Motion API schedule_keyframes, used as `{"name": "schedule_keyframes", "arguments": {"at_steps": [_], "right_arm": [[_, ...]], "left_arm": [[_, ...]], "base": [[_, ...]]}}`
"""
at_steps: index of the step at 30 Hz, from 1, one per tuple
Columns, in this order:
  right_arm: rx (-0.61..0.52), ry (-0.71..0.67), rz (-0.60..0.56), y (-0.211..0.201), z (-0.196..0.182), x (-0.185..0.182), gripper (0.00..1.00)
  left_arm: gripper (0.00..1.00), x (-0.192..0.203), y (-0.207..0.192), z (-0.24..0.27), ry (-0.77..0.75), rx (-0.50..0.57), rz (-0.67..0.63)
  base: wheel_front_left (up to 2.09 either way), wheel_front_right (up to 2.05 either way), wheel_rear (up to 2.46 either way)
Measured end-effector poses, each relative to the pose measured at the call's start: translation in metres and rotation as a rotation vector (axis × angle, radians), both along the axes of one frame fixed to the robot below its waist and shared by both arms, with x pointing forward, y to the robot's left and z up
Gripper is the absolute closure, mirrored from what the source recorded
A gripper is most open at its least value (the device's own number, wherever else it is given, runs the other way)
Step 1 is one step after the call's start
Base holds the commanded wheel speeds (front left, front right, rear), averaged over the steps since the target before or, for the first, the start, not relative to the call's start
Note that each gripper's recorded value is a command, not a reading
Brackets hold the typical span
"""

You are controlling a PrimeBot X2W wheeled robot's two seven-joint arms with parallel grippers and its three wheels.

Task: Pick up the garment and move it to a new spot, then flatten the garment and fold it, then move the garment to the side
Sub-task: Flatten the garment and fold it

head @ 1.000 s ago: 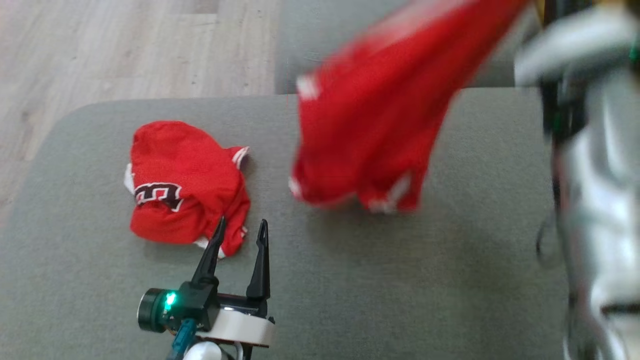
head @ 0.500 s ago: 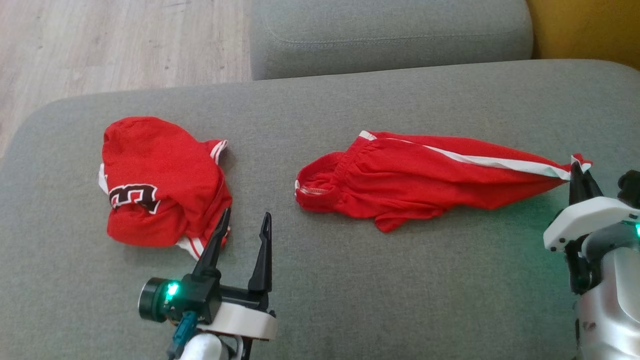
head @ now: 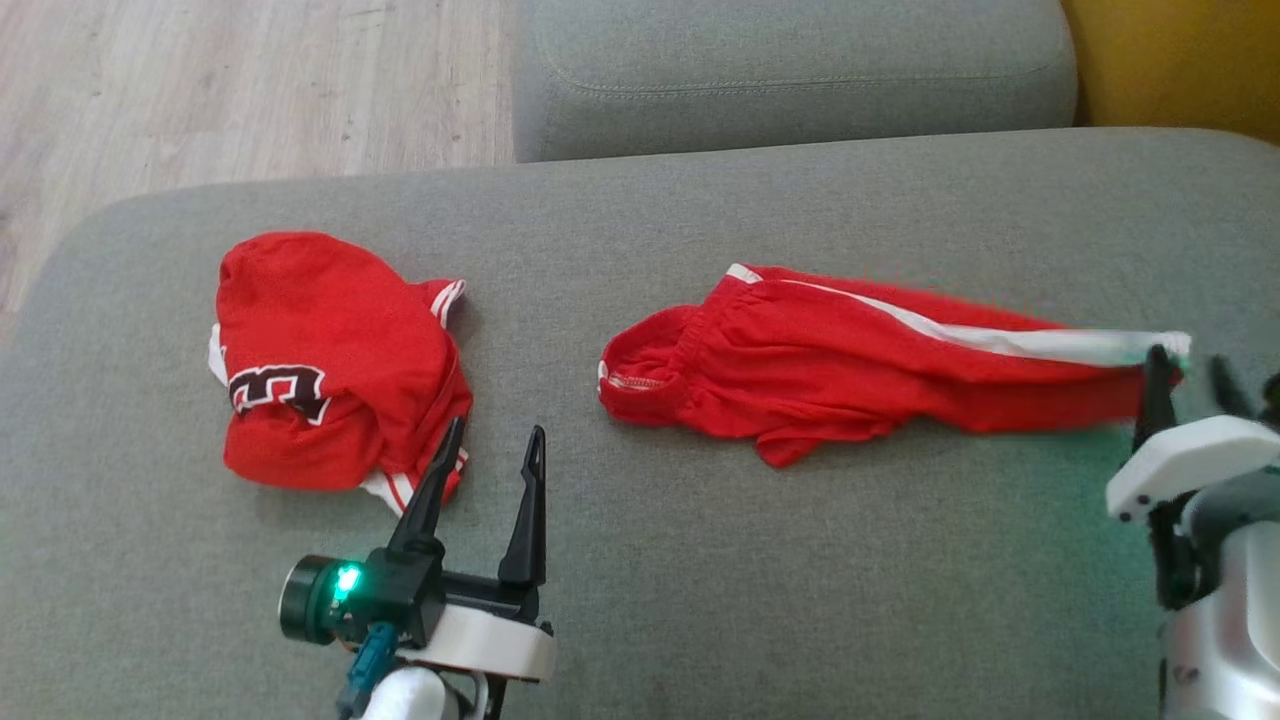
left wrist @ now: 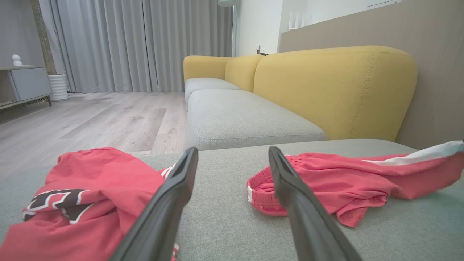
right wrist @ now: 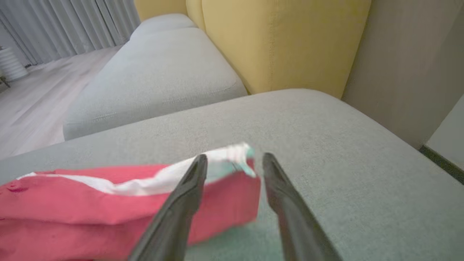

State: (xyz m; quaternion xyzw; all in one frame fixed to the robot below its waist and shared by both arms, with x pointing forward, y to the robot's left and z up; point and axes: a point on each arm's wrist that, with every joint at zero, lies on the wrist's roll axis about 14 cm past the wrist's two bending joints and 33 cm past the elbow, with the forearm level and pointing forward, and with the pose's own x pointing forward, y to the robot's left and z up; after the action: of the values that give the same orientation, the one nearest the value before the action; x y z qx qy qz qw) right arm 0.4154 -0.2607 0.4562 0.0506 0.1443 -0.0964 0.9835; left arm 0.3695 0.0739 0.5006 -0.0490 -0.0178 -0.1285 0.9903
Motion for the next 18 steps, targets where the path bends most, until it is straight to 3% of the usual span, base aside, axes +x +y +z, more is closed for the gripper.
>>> {"name": "schedule_keyframes", "arguments": {"at_steps": [6,13,18], "right_arm": [[-0.031,-0.148,-0.013,-0.005,0.039,0.005,0.0],[0.043,-0.344,0.113,0.042,0.072,-0.007,0.0],[0.116,-0.392,0.171,0.069,0.064,-0.032,0.0]], "left_arm": [[0.0,0.001,-0.003,0.001,-0.004,-0.001,-0.008],[0.0,0.002,-0.009,0.005,-0.015,-0.003,-0.026],[0.0,0.003,-0.013,0.006,-0.018,-0.003,-0.037]], "base": [[0.0,0.0,0.0],[0.0,0.0,0.0],[0.0,0.0,0.0]]}}
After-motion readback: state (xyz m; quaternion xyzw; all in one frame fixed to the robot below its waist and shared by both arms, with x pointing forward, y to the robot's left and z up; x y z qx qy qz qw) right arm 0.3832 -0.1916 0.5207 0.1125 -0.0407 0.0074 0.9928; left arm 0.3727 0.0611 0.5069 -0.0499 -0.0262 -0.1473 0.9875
